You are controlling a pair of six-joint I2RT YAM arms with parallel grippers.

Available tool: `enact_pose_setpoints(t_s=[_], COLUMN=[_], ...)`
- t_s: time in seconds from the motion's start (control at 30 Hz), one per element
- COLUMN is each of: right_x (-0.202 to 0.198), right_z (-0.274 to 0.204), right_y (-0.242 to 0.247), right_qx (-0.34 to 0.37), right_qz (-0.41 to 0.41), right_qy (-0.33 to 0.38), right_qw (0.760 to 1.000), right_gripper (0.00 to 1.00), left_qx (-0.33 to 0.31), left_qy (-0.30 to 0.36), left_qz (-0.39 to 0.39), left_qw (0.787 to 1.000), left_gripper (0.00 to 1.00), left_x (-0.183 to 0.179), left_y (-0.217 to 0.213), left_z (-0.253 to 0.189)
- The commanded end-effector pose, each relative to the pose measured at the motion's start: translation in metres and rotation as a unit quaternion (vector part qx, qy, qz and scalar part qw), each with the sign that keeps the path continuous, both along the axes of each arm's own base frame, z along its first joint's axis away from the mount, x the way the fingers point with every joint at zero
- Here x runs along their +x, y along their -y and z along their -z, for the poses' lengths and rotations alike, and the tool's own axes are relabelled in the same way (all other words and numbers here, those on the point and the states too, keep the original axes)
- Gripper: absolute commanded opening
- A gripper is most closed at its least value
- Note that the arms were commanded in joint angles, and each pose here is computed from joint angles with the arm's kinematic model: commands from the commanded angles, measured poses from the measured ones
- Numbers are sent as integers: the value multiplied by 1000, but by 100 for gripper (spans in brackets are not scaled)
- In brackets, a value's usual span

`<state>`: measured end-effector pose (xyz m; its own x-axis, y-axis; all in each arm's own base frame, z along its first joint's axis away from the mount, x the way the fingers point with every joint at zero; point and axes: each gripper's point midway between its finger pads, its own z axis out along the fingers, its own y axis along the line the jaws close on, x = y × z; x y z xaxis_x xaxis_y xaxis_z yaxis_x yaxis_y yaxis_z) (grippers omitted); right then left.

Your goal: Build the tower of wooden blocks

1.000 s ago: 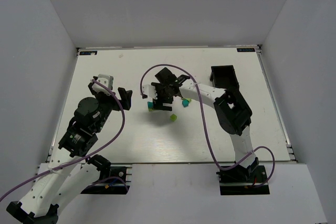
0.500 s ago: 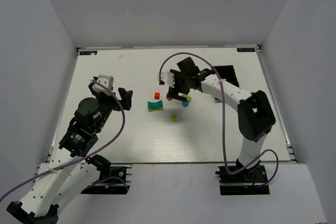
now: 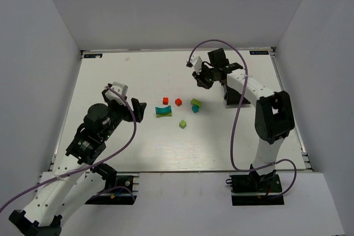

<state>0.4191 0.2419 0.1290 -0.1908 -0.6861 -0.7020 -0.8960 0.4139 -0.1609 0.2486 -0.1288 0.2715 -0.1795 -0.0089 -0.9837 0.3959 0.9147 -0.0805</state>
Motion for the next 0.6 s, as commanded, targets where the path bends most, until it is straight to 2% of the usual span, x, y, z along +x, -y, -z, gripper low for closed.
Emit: enact_pose_setpoints(t_s=[0.0, 0.07, 0.27, 0.37, 0.4, 0.57], right_x=[-8, -5, -3, -3, -3, -5], right_z=[3, 11, 27, 37, 42, 57], right_y=[-13, -10, -12, -16, -18, -23], right_qx=[9, 2, -5, -10, -14, -27], right_qz=[-4, 4, 10, 10, 9, 8], right_qy=[-45, -49, -57, -67, -68, -71], right_qw=[999, 999, 998, 998, 998, 997], right_gripper=[31, 41, 43, 48, 56, 67], left_qx=[9, 10, 4, 3, 3, 2], left_qy=[-20, -20, -11, -12, -12, -12], left_qz=[20, 25, 29, 35, 35, 39], left_qw=[1000, 999, 1000, 999, 999, 999], left_gripper=[100, 100, 100, 100, 100, 100], left_x=[-4, -8, -13, -14, -14, -15], left_y=[5, 5, 4, 6, 6, 7], left_z=[10, 13, 10, 10, 10, 10])
